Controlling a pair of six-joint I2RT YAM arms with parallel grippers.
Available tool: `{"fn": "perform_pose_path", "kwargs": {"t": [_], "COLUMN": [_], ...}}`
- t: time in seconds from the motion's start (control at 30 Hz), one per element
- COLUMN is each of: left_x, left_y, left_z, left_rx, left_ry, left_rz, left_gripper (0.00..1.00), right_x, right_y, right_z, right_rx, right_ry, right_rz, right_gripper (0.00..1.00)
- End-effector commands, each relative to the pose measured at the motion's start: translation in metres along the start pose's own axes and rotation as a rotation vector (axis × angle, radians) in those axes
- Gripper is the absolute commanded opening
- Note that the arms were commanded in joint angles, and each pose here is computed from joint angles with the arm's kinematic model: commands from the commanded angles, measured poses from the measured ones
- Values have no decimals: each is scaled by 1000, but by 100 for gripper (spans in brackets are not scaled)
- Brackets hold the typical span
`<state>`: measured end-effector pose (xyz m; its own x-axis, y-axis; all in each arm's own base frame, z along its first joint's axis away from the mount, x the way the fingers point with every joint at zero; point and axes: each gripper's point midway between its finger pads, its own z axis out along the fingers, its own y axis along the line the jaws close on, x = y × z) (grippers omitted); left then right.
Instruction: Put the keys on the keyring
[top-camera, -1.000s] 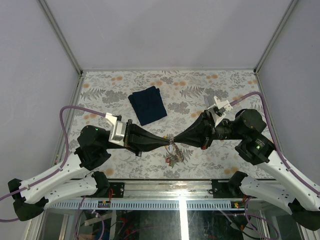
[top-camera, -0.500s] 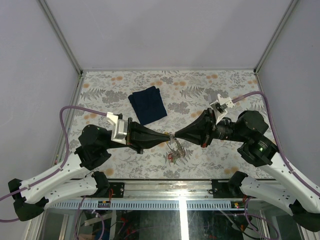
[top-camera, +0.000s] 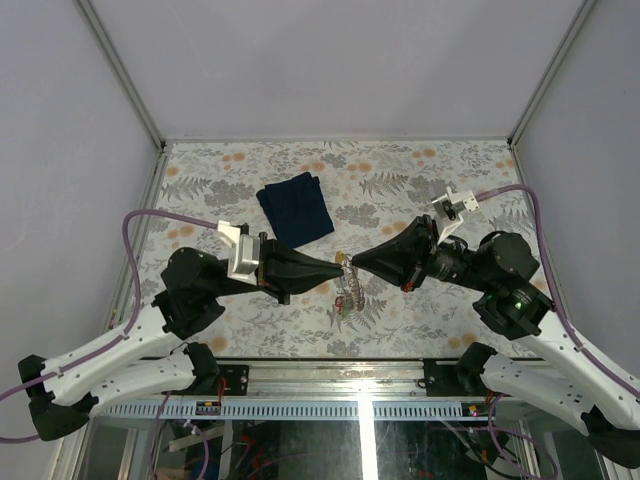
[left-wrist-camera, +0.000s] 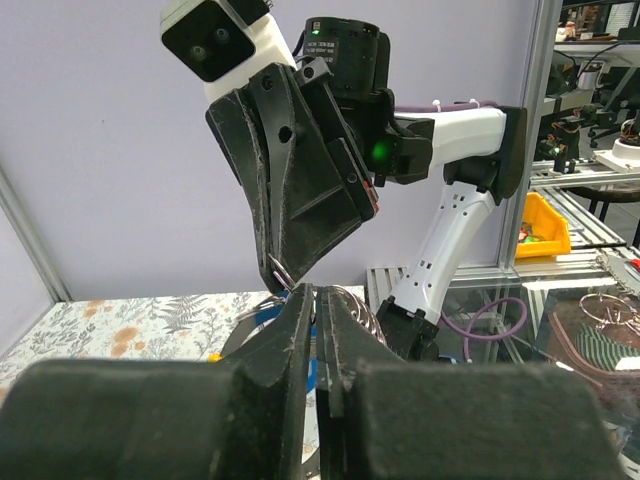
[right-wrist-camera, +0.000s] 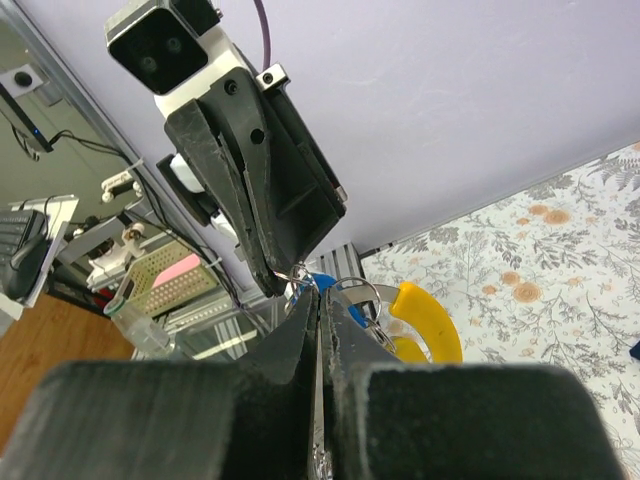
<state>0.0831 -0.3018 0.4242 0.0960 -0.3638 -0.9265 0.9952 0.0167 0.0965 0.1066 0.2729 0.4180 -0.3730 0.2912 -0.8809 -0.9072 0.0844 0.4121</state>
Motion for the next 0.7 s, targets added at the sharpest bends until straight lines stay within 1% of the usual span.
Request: {"fn": "perform_pose_path", "kwargs": {"t": [0.0, 0.1, 0.27, 0.37, 0.53, 0.67], "left_x": [-7, -5, -8, -14, -34, -50], "left_y": [-8, -6, -4, 0, 5, 5], "left_z": [3, 4, 4, 2, -3, -5], "left_rx": [50, 49, 31, -3, -62, -75], "left_ry": [-7, -1, -10, -35, -111, -170], "left_rz": [11, 8, 11, 13, 12, 12], "left_gripper": [4, 11, 19, 23, 27, 29], "right_x": [-65, -70, -67, -61, -48, -37], "right_y": [19, 22, 25, 25, 25, 24], "right_z": [-6, -8, -11, -11, -12, -13], "right_rx": [-21, -41, -64, -70, -76, -88], "right_ry": [-281, -317, -330, -300, -219, -157], "right_rz": [-72, -77, -114, -167, -276, -334], "right_gripper": [0, 0, 0, 0, 0, 0]}}
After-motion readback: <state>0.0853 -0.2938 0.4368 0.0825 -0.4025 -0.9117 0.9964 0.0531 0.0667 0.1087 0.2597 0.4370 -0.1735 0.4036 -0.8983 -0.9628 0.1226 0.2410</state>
